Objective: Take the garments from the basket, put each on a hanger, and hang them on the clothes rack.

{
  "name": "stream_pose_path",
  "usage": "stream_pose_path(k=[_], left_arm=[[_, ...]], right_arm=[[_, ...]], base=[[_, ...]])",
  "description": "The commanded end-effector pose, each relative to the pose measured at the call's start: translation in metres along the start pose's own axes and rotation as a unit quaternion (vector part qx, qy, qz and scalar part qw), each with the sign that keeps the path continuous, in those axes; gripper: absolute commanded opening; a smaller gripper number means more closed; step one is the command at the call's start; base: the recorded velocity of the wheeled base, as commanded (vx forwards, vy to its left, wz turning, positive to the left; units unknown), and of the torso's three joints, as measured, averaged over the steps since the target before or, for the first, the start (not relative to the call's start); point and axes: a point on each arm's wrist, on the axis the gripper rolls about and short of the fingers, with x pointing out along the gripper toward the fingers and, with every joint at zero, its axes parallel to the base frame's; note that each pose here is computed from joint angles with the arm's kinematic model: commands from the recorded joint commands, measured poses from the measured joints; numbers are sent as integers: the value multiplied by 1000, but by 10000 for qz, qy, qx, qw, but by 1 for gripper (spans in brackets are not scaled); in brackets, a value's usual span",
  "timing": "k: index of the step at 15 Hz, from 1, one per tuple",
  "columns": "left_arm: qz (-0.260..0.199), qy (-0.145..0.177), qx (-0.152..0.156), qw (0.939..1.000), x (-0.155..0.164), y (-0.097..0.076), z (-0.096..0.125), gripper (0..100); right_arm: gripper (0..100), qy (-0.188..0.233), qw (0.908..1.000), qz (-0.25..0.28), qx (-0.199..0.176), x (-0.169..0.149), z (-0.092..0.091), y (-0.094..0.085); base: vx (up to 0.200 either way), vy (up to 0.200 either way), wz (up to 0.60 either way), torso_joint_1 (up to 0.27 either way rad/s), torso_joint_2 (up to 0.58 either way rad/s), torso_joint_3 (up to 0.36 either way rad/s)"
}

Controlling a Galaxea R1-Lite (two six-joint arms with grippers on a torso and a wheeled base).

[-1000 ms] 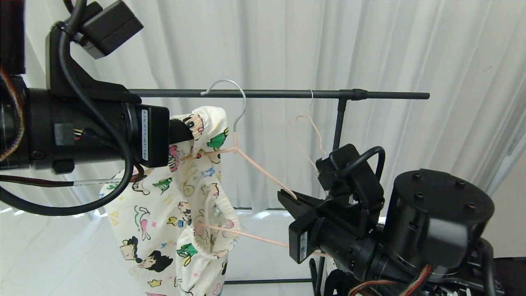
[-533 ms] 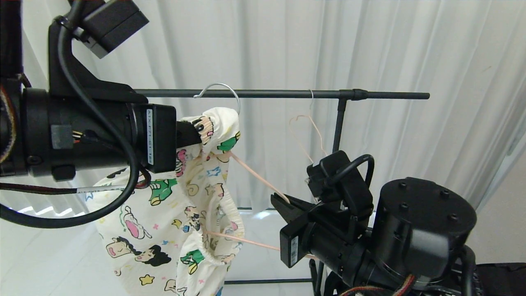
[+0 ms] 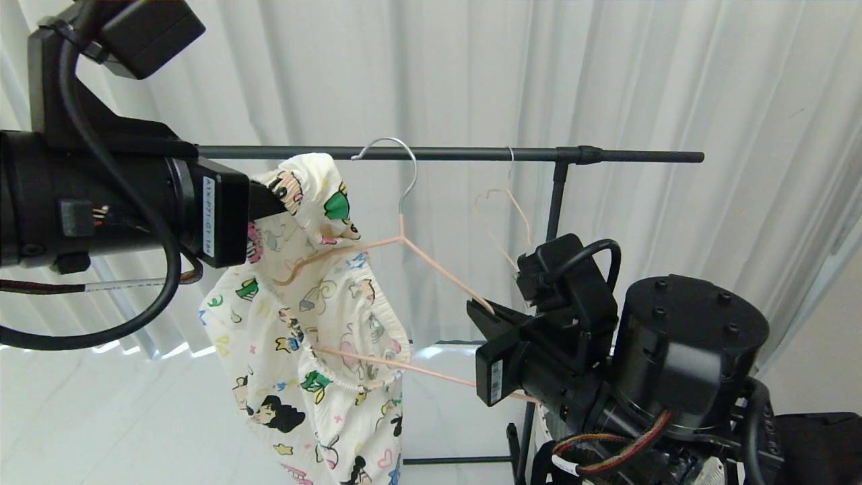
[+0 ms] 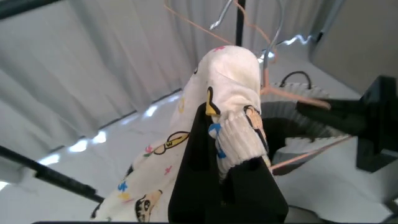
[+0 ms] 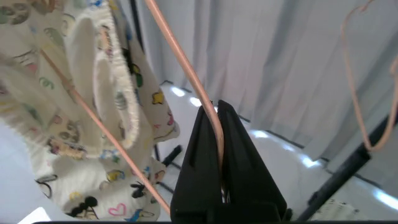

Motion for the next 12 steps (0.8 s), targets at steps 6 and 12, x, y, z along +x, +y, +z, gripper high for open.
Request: stream_pose_path(k=[6, 12], left_arm=[[-72, 374, 1429, 9890, 31, 2, -5, 0], [-481, 994, 797, 9907, 14, 19, 6, 0]], right_arm=[[0, -236, 9996, -22, -176, -5, 9, -1], [0, -230, 9993, -48, -278, -15, 10, -6]], base=[[0, 0, 0, 0, 0, 0], [0, 0, 0, 0, 0, 0]])
